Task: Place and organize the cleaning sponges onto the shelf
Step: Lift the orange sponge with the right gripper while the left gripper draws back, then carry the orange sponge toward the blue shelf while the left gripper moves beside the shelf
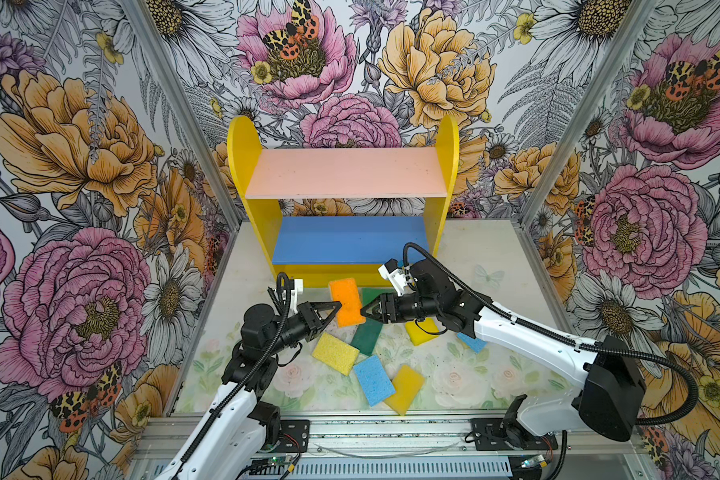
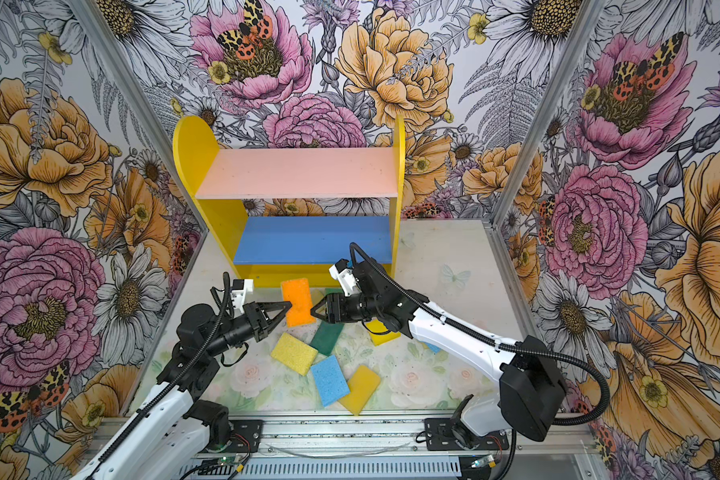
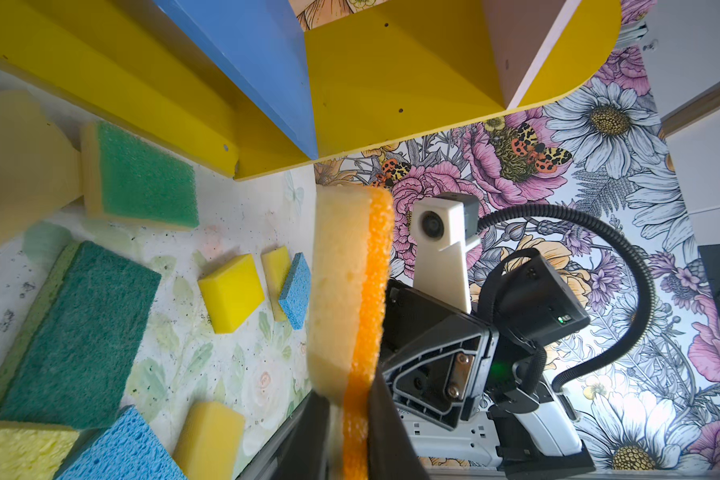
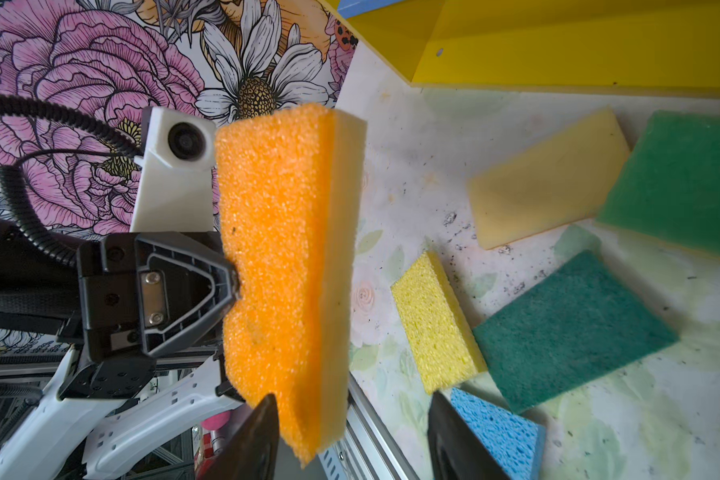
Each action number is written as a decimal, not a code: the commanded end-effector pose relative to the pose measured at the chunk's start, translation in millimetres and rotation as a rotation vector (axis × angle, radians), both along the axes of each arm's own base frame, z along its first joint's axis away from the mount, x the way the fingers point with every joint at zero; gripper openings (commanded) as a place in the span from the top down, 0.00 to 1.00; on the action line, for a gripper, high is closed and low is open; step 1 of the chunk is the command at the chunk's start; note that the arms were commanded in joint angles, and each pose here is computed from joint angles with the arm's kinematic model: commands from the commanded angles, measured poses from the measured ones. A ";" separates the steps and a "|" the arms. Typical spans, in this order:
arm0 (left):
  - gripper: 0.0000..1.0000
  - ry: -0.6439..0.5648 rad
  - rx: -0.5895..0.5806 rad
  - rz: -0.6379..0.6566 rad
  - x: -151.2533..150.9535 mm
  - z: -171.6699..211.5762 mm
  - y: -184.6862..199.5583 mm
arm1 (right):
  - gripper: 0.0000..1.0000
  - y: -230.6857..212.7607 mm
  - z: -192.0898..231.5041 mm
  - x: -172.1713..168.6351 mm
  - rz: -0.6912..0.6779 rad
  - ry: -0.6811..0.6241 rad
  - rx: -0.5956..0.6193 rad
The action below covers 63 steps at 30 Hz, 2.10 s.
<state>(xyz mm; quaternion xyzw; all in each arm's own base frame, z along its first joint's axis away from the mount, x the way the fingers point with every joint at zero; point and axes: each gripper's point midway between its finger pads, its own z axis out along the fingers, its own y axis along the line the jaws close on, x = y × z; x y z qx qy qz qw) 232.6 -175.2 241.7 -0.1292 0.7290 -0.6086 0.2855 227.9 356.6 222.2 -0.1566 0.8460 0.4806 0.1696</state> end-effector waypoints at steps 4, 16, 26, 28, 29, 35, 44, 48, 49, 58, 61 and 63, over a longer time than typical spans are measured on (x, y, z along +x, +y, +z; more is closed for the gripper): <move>0.84 -0.008 -0.023 -0.019 -0.8 -1.5 -1.1 | 0.50 23.8 29.2 -5.7 0.052 -0.050 0.075; 0.84 -0.006 -0.025 -0.014 -1.0 -3.4 1.5 | 0.80 33.6 27.1 -10.2 0.056 -0.031 0.074; 0.15 0.011 0.138 0.107 -6.0 -12.1 34.9 | 1.00 31.3 24.9 25.9 -0.126 -0.059 0.035; 0.03 0.033 0.271 0.252 -15.2 -18.3 65.2 | 1.00 37.6 25.7 41.7 -0.172 -0.074 0.035; 0.01 0.048 0.339 0.326 -20.2 -21.9 81.2 | 1.00 42.4 26.6 49.3 -0.188 -0.081 0.039; 0.01 0.095 0.440 0.674 -49.7 -22.6 144.2 | 1.00 82.6 33.1 99.4 -0.264 -0.107 0.100; 0.01 0.055 0.514 0.859 -56.2 0.2 178.1 | 1.00 105.0 29.5 135.1 -0.317 -0.120 0.130; 0.01 0.055 0.605 0.825 -23.4 6.1 177.4 | 1.00 93.4 30.8 127.0 -0.313 -0.131 0.106; 0.01 0.051 0.633 0.825 -16.3 8.3 179.3 | 1.00 88.6 29.3 123.3 -0.313 -0.130 0.097; 0.01 -0.031 0.869 0.811 71.6 36.8 207.3 | 1.00 43.6 4.1 78.8 -0.279 -0.051 0.053; 0.01 -0.111 0.858 0.794 100.5 47.4 211.3 | 1.00 29.0 5.1 67.9 -0.272 -0.054 0.054; 0.01 -0.149 0.880 0.774 115.6 50.2 211.6 | 1.00 21.3 7.3 62.9 -0.265 -0.052 0.060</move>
